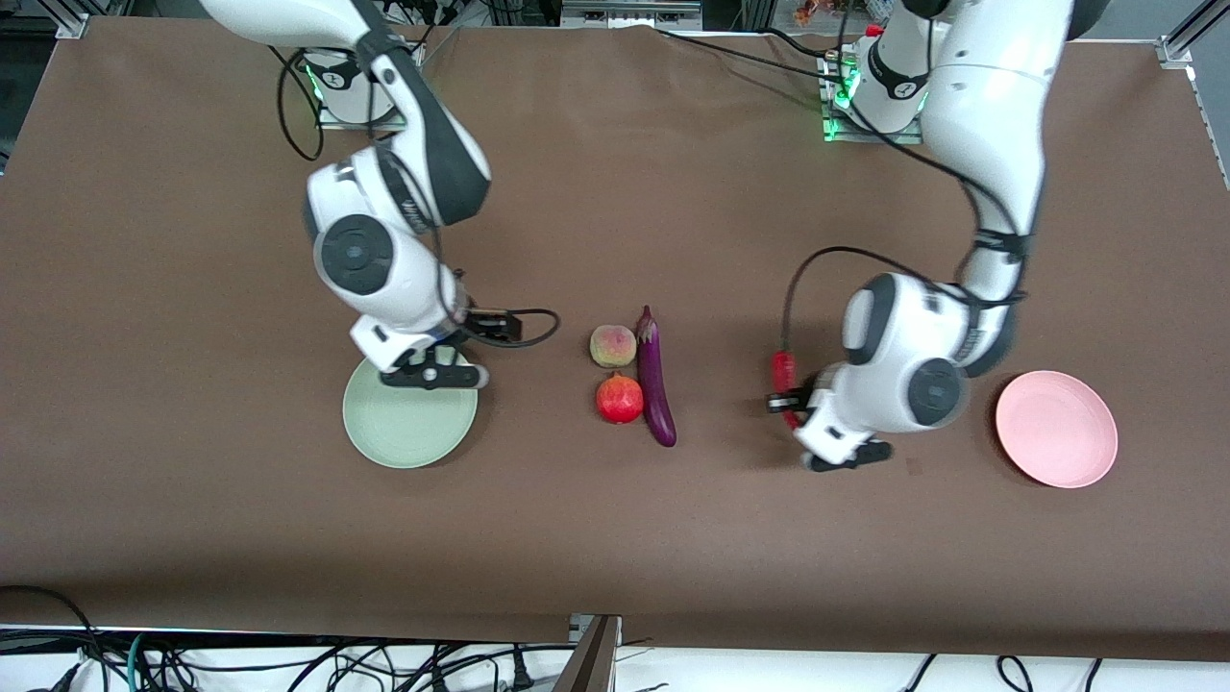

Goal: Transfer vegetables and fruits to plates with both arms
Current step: 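Grasp the red pepper and carry it to the pink plate with the left gripper, then release the pepper on the pink plate while the right gripper grasps the peach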

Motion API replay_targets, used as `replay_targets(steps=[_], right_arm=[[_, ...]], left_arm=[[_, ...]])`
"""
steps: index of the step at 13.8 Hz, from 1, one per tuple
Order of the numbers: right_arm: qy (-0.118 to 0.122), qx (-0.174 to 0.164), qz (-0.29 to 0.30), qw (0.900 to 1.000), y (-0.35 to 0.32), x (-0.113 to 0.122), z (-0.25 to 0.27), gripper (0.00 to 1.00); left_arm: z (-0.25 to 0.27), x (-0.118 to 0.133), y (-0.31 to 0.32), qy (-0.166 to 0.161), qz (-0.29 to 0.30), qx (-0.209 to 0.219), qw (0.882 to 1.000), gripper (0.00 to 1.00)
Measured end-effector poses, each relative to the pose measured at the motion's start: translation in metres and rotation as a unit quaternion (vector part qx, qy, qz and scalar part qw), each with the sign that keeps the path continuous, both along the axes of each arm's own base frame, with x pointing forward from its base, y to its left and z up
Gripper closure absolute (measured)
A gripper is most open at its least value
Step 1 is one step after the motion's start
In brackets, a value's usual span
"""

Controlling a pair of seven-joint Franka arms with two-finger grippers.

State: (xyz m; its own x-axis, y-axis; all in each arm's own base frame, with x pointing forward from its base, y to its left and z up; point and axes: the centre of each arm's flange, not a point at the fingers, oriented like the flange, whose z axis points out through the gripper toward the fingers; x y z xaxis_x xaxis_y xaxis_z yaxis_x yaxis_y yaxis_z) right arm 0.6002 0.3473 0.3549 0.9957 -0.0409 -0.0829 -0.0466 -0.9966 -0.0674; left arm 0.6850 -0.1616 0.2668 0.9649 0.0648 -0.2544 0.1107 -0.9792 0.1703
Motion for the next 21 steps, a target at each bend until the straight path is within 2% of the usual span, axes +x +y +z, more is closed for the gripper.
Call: replay_targets(steps=[3,6,8,11,12,17,19,20,21], right_arm=[[-0.011,0.002,-0.035,0.999,0.045,-0.017,-0.029,0.0],[-0.031,0.013,-0.058,0.998,0.09,-0.036,-0.061,0.0],[-0.041,0.02,-0.08,0.996,0.111,-0.046,-0.082,0.0],[-0.051,0.028,-0.088,0.994,0.127,-0.054,-0.103,0.0],[-0.052,0.029,-0.087,0.994,0.129,-0.056,-0.109,0.0],[-0.063,0.037,-0.081,0.994,0.142,-0.064,-0.133,0.0],[-0.068,0.04,-0.081,0.994,0.143,-0.064,-0.141,0.0],[-0.069,0.04,-0.081,0.994,0.143,-0.064,-0.144,0.0],[-0.069,0.04,-0.081,0.994,0.143,-0.065,-0.147,0.0]], left_arm=[[0.002,0.009,0.123,-0.006,-0.113,0.028,0.993,0.82],[-0.006,0.001,0.237,-0.001,-0.179,0.023,0.984,0.82],[-0.015,-0.012,0.305,0.003,-0.209,0.019,0.978,0.82],[-0.021,-0.015,0.352,-0.023,-0.232,0.033,0.972,0.82],[-0.023,-0.012,0.357,-0.032,-0.24,0.044,0.969,0.78],[-0.017,-0.004,0.362,-0.053,-0.247,0.054,0.966,0.26],[-0.006,0.006,0.328,-0.055,-0.265,0.039,0.962,0.06],[0.003,0.013,0.302,-0.057,-0.269,0.031,0.961,0.0],[0.013,0.019,0.274,-0.065,-0.263,0.014,0.963,0.0]])
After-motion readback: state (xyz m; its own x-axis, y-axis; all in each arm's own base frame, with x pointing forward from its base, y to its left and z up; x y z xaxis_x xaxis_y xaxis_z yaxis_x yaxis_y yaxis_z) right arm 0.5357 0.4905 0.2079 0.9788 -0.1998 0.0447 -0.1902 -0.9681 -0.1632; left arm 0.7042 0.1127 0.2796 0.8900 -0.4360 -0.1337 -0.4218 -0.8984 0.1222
